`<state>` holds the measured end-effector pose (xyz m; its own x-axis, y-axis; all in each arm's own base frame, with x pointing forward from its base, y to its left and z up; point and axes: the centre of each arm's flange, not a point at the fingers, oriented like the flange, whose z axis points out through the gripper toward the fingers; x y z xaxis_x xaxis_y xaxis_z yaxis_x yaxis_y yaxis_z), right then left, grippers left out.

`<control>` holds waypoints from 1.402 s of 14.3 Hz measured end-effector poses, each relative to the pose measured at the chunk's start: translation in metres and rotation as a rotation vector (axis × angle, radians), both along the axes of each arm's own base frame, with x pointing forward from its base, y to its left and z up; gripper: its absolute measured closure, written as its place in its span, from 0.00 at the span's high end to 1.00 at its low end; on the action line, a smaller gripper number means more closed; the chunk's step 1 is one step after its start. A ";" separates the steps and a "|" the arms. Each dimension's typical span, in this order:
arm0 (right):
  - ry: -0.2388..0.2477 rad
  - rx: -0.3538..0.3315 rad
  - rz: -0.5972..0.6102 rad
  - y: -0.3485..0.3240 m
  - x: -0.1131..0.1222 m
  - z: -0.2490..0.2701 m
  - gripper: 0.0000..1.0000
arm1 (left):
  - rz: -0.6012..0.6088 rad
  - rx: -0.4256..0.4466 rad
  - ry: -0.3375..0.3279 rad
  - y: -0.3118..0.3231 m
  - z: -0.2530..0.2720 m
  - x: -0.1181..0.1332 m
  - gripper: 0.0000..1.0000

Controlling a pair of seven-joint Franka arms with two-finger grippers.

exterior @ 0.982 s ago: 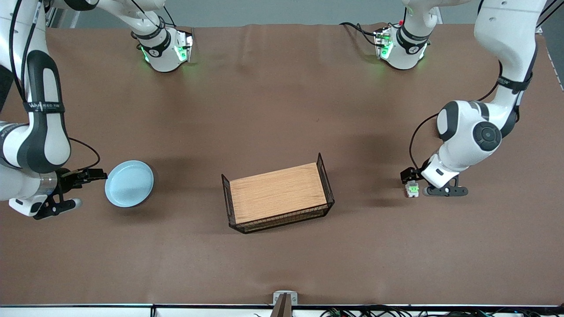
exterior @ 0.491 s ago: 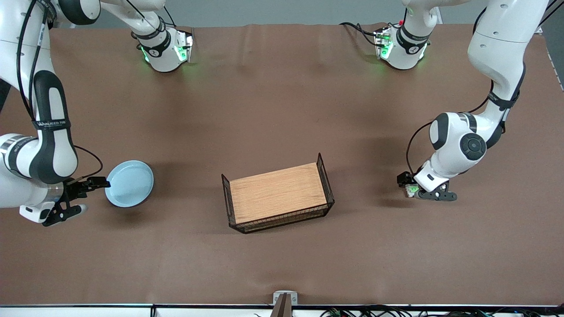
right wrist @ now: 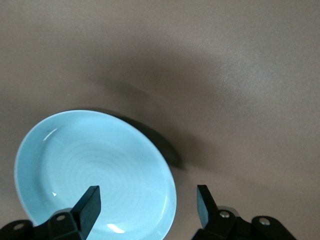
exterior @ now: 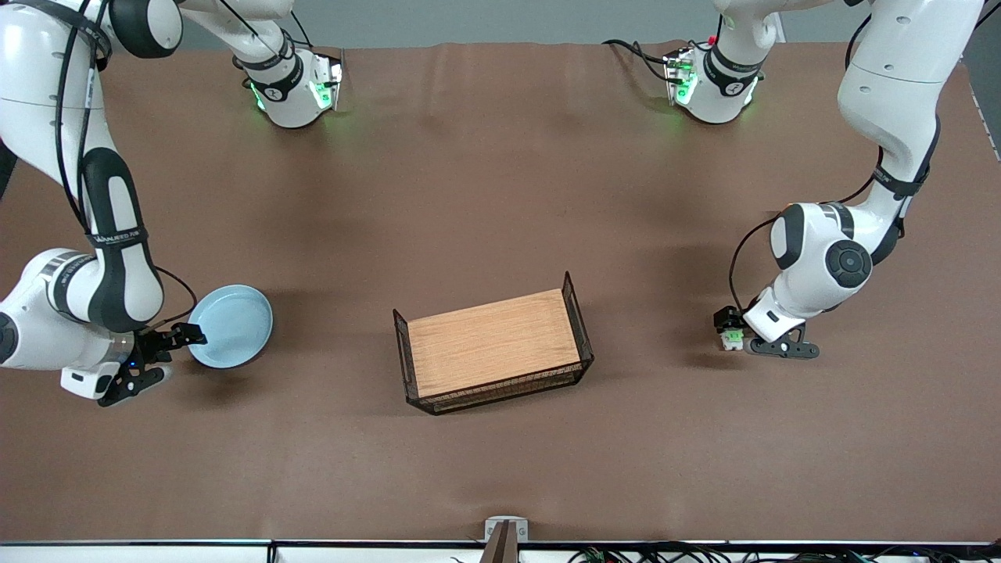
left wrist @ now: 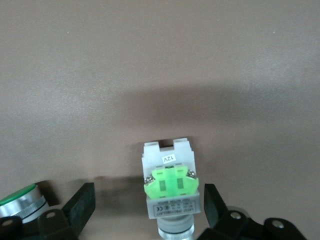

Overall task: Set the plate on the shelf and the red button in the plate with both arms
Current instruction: 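Grasp the plate rim with the right gripper while the left gripper grasps the button, then lift the plate with the right gripper while the left gripper lifts the button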

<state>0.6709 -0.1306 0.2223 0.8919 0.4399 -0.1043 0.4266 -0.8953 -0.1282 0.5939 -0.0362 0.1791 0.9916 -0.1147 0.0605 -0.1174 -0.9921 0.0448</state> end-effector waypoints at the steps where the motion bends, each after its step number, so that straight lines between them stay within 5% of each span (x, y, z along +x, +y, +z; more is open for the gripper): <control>1: -0.019 -0.004 0.016 -0.001 0.001 -0.005 0.85 | -0.001 0.000 -0.001 -0.001 0.000 0.000 0.96; 4: -0.050 -0.016 0.041 -0.005 0.000 -0.023 0.85 | -0.004 -0.001 -0.003 -0.003 0.001 0.001 0.93; 8: -0.052 -0.001 0.049 -0.005 -0.001 -0.030 0.68 | -0.004 -0.001 0.000 -0.005 -0.001 0.000 0.83; 13: -0.040 0.014 0.031 -0.011 -0.006 -0.040 0.63 | 0.048 -0.012 -0.014 -0.012 0.002 0.004 0.41; 16: -0.039 0.016 0.035 -0.014 -0.008 -0.043 0.51 | 0.184 -0.022 -0.008 -0.022 0.035 0.014 0.41; 20: -0.042 0.020 0.062 -0.014 -0.007 -0.042 0.43 | 0.503 -0.011 0.120 -0.050 0.171 0.035 0.41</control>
